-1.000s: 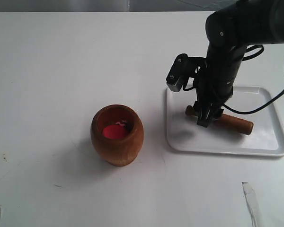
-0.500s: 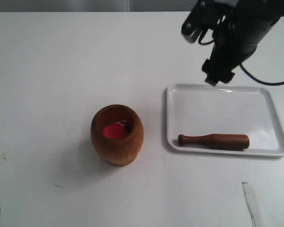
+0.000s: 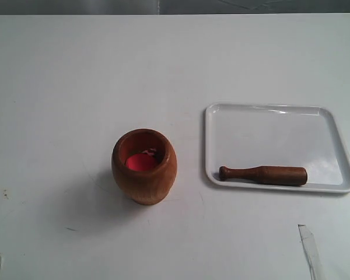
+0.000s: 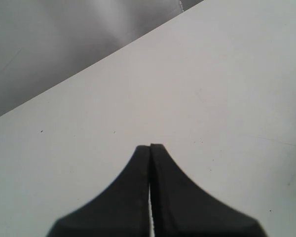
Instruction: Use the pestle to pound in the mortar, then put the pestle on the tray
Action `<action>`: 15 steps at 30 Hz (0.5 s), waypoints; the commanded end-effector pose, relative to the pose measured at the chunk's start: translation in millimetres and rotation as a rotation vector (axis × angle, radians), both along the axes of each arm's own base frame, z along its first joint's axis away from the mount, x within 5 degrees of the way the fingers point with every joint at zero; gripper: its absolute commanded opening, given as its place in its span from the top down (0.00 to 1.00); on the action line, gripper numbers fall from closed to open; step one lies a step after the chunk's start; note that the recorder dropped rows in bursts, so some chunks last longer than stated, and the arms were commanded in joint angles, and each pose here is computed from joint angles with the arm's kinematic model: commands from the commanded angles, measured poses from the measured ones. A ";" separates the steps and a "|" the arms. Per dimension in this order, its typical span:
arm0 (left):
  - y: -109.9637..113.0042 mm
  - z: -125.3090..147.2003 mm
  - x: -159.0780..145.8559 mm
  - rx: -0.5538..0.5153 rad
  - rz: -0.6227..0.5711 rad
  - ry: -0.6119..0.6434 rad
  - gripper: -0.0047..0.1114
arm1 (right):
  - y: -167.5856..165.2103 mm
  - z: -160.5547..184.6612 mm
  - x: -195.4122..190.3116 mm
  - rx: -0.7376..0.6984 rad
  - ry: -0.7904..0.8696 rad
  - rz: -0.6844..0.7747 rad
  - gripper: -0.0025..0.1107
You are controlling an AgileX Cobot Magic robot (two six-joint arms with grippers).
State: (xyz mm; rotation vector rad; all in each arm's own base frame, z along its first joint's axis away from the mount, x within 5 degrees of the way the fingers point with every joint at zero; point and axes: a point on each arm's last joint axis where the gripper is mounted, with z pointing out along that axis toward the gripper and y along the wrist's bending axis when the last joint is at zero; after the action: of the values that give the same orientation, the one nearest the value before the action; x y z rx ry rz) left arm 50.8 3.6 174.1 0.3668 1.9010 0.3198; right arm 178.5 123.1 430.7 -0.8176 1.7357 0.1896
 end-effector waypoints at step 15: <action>-0.7 0.1 0.1 -0.015 -0.006 -0.004 0.96 | -93.8 -48.8 -175.2 0.289 -0.313 0.276 0.45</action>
State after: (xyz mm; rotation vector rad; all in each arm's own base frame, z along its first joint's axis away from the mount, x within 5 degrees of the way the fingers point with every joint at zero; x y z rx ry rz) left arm 50.8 3.6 174.1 0.3668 1.9010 0.3198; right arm 19.2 36.5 392.9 -0.7593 1.2787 0.4689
